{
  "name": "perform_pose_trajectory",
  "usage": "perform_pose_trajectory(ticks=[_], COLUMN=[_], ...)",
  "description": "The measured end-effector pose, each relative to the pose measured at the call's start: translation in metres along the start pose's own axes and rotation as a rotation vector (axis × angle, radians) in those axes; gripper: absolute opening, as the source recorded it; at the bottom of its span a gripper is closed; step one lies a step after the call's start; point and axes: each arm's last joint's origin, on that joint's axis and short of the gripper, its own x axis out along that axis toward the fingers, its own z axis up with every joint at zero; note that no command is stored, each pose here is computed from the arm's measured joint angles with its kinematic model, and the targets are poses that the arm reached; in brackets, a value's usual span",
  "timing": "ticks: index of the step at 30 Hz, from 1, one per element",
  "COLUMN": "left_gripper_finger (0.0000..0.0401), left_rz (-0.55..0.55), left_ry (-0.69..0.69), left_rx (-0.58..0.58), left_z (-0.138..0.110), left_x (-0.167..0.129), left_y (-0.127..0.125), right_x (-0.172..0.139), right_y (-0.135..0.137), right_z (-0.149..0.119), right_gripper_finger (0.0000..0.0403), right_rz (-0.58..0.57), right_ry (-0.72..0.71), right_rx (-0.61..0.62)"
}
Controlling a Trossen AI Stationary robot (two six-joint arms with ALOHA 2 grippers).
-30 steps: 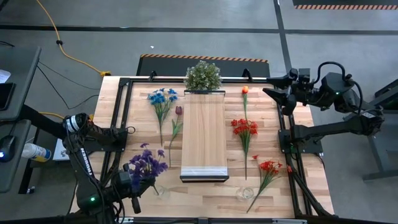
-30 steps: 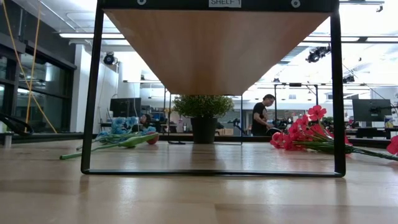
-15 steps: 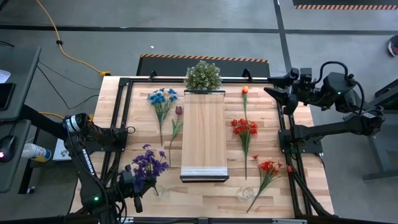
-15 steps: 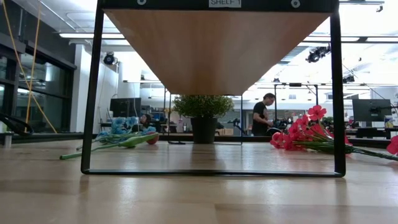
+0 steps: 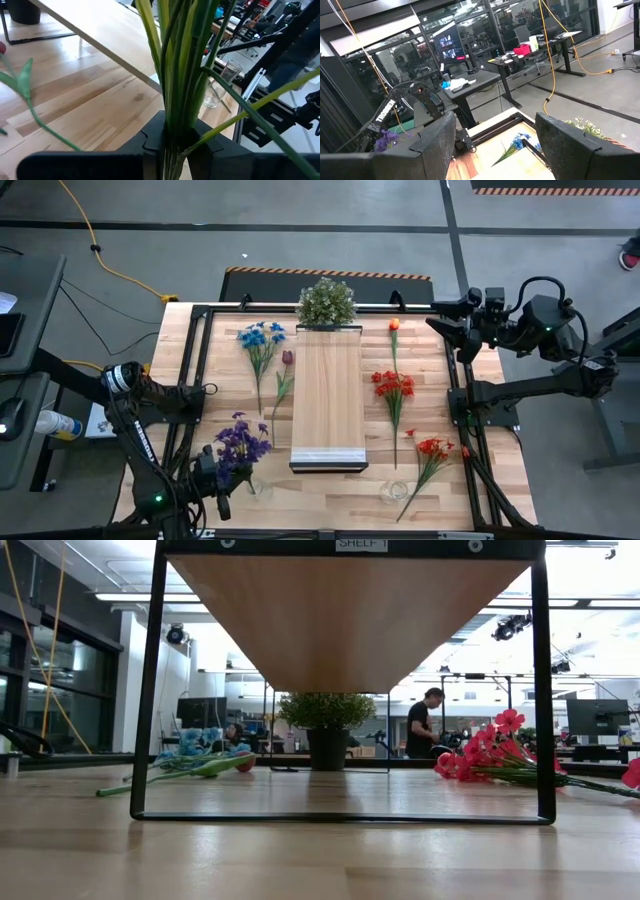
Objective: Pick and place flowers into a vace then onto a shelf
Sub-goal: Put the purple flowers into the left transparent vase
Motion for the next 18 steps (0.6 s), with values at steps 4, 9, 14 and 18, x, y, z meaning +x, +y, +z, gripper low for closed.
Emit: perform_pose_trajectory(ticks=[4,9,14,18], left_gripper_finger=[0.0097,0.0097,0.0097,0.0097], left_rz=[-0.003,-0.002,0.014,0.022], left_ry=[0.002,0.004,0.048,0.076], left_rx=[-0.01,-0.012,-0.019,-0.018], left_z=[-0.0018,-0.0019,-0.0034,-0.0044], left_x=[0.0004,0.0005,0.0005,0.0004], left_y=[0.0004,0.0003,0.0003,0.0], right_x=[0.0,0.0,0.0,0.0], right_y=[0.0,0.0,0.0,0.0], right_z=[0.0,0.0001,0.0001,0.0002], right_gripper_finger=[0.0262,0.0262,0.0262,0.0262], right_rz=[0.0,0.0,0.0,0.0], right_ry=[0.0,-0.001,-0.001,-0.002], right_rx=[0.0,0.0,0.0,0.001])
